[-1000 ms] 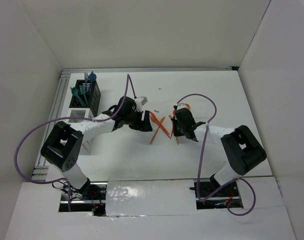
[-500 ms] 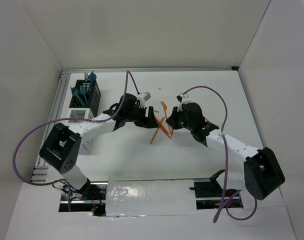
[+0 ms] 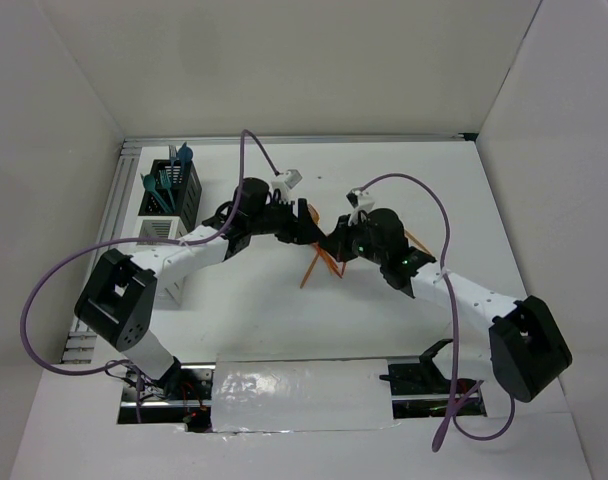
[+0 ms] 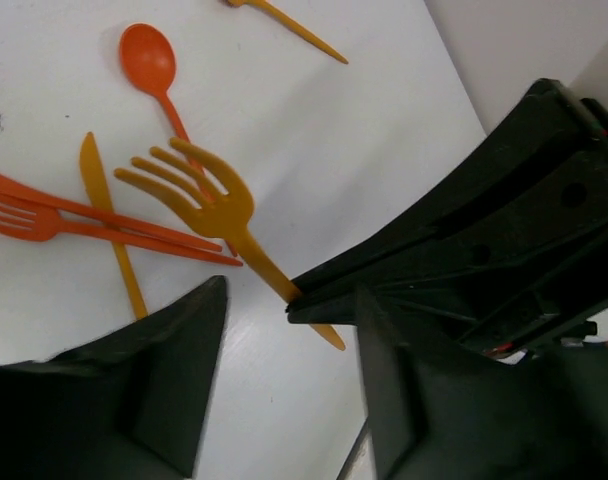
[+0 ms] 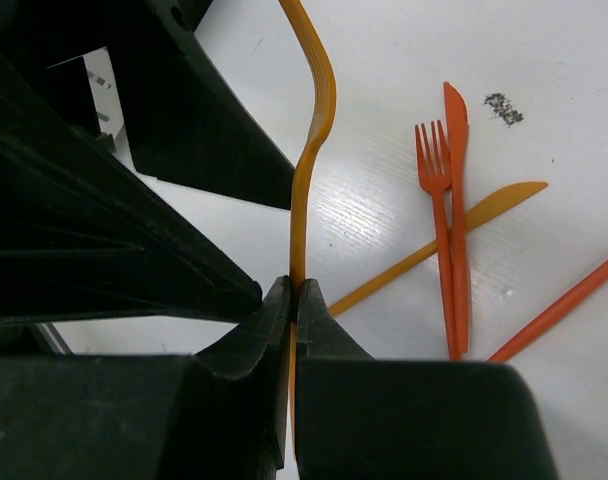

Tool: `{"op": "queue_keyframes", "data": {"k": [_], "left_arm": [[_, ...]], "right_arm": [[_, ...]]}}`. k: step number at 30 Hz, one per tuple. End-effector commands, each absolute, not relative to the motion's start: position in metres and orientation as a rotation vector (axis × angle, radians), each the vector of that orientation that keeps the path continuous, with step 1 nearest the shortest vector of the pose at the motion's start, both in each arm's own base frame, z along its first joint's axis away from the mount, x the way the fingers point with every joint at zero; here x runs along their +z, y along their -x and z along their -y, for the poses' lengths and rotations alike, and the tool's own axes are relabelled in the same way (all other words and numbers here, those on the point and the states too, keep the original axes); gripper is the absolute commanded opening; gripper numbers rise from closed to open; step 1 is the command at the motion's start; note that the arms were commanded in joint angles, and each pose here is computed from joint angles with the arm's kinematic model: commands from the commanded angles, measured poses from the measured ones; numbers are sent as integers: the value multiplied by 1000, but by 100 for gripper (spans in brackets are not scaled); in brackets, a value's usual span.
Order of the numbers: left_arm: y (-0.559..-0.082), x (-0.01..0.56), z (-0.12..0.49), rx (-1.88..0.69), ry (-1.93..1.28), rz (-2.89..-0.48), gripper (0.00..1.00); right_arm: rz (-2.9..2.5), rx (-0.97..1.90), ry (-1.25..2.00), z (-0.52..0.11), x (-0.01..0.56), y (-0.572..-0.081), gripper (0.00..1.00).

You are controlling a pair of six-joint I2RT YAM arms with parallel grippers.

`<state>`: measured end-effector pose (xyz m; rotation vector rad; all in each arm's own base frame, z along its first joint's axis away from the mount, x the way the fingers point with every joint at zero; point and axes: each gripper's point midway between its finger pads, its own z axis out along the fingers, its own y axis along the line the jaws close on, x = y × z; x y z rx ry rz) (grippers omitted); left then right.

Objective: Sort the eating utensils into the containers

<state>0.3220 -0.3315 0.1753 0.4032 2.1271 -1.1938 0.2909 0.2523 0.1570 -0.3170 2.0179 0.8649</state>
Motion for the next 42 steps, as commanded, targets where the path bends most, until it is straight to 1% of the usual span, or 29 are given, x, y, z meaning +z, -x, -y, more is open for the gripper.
{"op": "queue_keyframes", "data": {"k": [1,4,5,6,13,14,15,17,18,20,21,22,23,24,25,26,27,28,29,30,31,33,34,37,38,39,40,42], "left_arm": [[-338,212,345,-1248,-394,-1983,61],[-338,215,346,-1261,-382,-1963,49],[-338,217,345,-1260,-371,-1958,41],[-338,217,347,-1259,-363,-1956,39],[-350,212,344,-1194,-316,-1979,39],[-350,211,344,-1193,-320,-1980,37],[-350,211,345,-1194,-323,-1976,33],[-351,214,343,-1180,-338,-1961,24],[-349,220,343,-1181,-337,-1946,14],[-355,227,337,-1124,-342,-1920,6],[-357,234,334,-1112,-354,-1904,4],[-359,247,324,-1079,-364,-1875,4],[-371,252,304,-1050,-337,-1865,3],[-362,257,306,-1072,-360,-1852,3],[-381,278,267,-1010,-295,-1799,4],[-386,277,246,-969,-250,-1812,4],[-383,289,226,-922,-245,-1778,4],[-379,301,224,-915,-259,-1743,4],[-395,310,178,-824,-172,-1719,4],[-396,306,155,-772,-129,-1733,5],[-391,321,131,-709,-100,-1695,5],[-393,319,86,-607,-11,-1682,7],[-389,327,66,-556,10,-1652,8],[-395,315,14,-411,140,-1659,9],[-396,307,-11,-364,212,-1672,9],[-397,301,-10,-374,226,-1688,9],[-396,286,-24,-350,271,-1712,9],[-395,273,-46,-299,343,-1718,9]], "right_arm": [[-1833,1034,407,-286,204,-276,0],[-1839,1026,406,-289,201,-275,0],[-1825,1033,409,-291,204,-274,0],[-1816,1043,405,-293,206,-274,0],[-1760,1069,397,-298,221,-269,0],[-1769,1062,398,-298,219,-268,0],[-1771,1054,395,-299,220,-270,0],[-1794,1031,387,-298,216,-273,0],[-1815,1009,372,-297,214,-277,4],[-1842,982,347,-294,212,-281,17],[-1885,940,325,-289,205,-284,35],[-1872,923,325,-288,216,-287,46],[-1873,896,323,-285,221,-290,61],[-1912,824,292,-272,217,-296,80],[-1881,803,297,-269,234,-299,89],[-1875,779,281,-263,241,-302,95],[-1869,716,269,-250,249,-311,100],[-1871,686,239,-241,251,-317,100],[-1865,648,220,-232,253,-321,100],[-1862,606,177,-220,254,-330,100],[-1847,547,128,-207,256,-339,100],[-1861,452,44,-181,246,-353,100],[-1873,372,-21,-162,239,-363,100],[-1927,252,-131,-135,209,-376,100],[-1960,219,-172,-122,193,-380,100],[-1972,202,-219,-110,185,-383,100],[-1981,214,-216,-112,179,-382,100],[-2009,186,-280,-92,159,-383,100]]}}
